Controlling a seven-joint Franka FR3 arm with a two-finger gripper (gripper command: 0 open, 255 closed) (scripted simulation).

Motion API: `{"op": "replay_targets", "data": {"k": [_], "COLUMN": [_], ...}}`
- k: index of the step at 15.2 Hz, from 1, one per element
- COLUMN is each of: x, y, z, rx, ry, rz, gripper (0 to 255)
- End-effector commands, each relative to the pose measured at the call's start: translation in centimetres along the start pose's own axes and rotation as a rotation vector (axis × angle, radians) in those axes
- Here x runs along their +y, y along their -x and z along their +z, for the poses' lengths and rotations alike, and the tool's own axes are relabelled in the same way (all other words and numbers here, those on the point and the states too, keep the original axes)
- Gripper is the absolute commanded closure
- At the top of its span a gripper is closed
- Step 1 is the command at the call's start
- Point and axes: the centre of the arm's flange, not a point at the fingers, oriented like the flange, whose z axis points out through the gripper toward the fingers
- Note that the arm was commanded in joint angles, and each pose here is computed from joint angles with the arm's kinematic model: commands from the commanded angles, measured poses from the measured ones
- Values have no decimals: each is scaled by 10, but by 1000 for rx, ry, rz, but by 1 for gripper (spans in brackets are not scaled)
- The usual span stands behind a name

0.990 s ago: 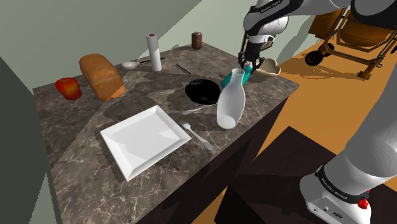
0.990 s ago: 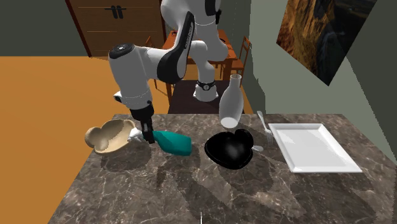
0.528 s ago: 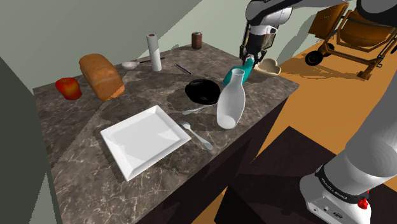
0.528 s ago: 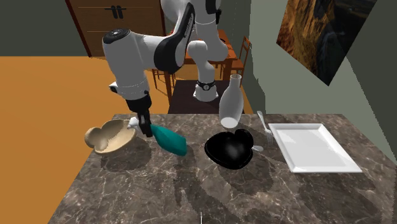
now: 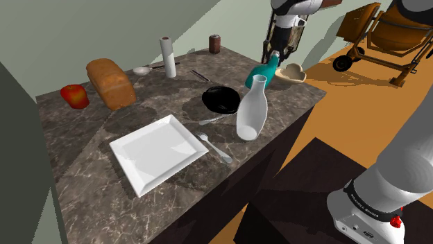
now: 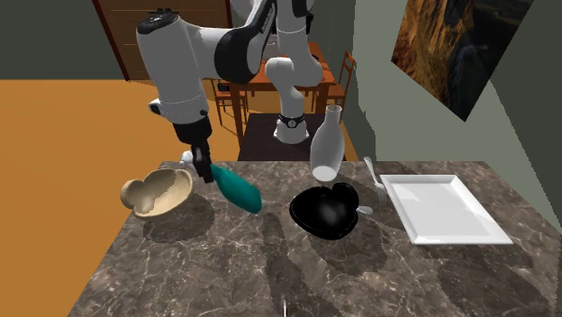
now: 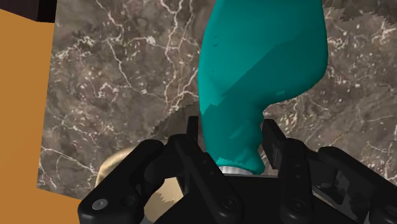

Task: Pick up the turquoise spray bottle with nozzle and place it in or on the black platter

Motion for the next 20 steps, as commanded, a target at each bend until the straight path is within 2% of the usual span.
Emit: {"op": "replay_targets", "data": {"k": [1,6,20], "x": [1,1,-79], "y": [0,1,168], "z": [-11,-34,-31], "rx": [0,0,0], "ry": [0,0,0], "rz": [0,0,0], "gripper": [255,255,255]}}
